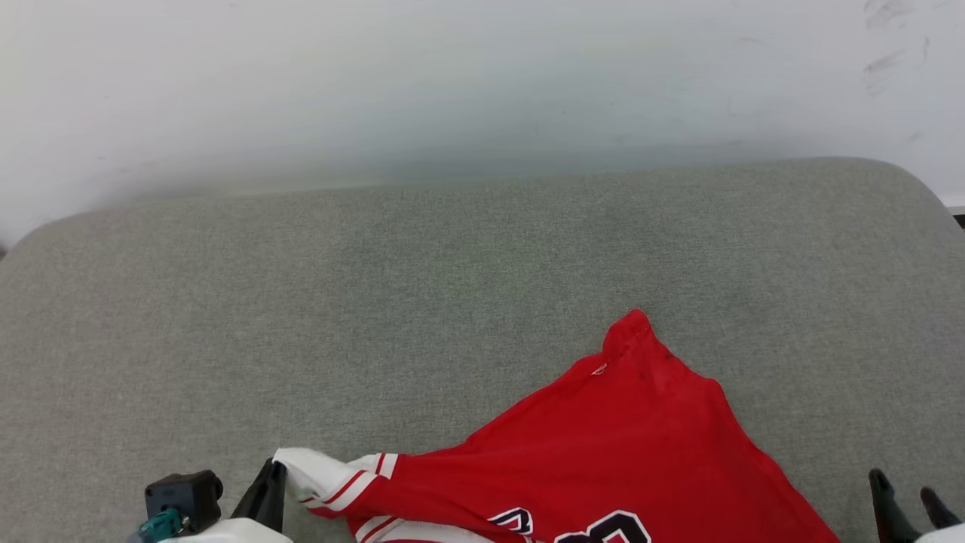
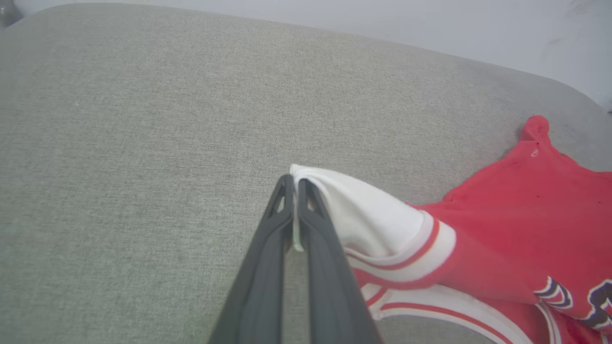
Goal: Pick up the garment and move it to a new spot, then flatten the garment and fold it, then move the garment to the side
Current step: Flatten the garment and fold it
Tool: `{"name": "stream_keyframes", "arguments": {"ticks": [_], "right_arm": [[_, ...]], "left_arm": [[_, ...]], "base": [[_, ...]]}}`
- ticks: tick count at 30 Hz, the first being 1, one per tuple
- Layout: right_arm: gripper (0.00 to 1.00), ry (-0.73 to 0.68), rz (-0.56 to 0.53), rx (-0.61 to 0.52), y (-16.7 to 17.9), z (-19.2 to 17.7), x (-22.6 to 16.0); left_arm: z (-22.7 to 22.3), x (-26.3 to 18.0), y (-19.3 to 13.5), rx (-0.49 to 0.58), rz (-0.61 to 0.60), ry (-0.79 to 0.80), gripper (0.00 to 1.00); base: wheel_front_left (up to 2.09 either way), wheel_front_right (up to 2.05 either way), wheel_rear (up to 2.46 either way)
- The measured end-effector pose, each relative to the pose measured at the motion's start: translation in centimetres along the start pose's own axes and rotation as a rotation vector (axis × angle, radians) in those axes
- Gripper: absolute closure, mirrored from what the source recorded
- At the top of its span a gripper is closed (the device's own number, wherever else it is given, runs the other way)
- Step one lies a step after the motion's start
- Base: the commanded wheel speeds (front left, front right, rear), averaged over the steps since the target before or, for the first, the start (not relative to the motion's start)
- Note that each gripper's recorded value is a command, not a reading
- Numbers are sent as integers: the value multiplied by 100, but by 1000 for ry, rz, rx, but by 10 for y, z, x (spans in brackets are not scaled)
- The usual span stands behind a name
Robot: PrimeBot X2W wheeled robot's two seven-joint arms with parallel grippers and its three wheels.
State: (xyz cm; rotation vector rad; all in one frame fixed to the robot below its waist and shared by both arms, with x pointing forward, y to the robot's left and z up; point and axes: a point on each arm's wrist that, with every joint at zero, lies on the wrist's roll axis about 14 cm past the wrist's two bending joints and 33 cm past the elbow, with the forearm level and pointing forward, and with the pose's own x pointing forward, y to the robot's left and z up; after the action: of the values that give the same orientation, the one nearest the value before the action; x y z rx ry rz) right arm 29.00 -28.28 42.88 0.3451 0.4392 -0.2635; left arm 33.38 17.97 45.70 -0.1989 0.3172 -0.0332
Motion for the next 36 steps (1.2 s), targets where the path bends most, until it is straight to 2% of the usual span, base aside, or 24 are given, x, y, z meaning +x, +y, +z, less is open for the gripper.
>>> {"name": "stream_keyframes", "arguments": {"ticks": [5, 11, 16, 22, 25, 30, 35, 36], "right_arm": [[0, -140, 77, -27, 32, 28, 26], [0, -138, 197, -131, 77, 51, 68], [0, 37, 317, -280, 121, 48, 103], [0, 334, 394, -470, 152, 27, 131], [0, 429, 429, -543, 167, 16, 141], [0, 546, 480, -579, 186, -12, 157], [0, 687, 490, -585, 186, -46, 166], [0, 762, 481, -585, 182, -55, 168]], "left_arm": [[9, 7, 0, 4, 0, -23, 100], [22, 20, -5, -1, -10, -64, 100], [26, 36, -10, -6, -17, -83, 100], [23, 53, -10, -11, -17, -81, 100], [23, 61, -9, -11, -15, -89, 100], [20, 70, -9, -9, -10, -89, 100], [14, 77, -6, -12, -7, -76, 100], [11, 78, -3, -11, 4, -69, 100]], "base": [[0, 0, 0], [0, 0, 0], [0, 0, 0], [0, 0, 0], [0, 0, 0], [0, 0, 0], [0, 0, 0], [0, 0, 0]]}}
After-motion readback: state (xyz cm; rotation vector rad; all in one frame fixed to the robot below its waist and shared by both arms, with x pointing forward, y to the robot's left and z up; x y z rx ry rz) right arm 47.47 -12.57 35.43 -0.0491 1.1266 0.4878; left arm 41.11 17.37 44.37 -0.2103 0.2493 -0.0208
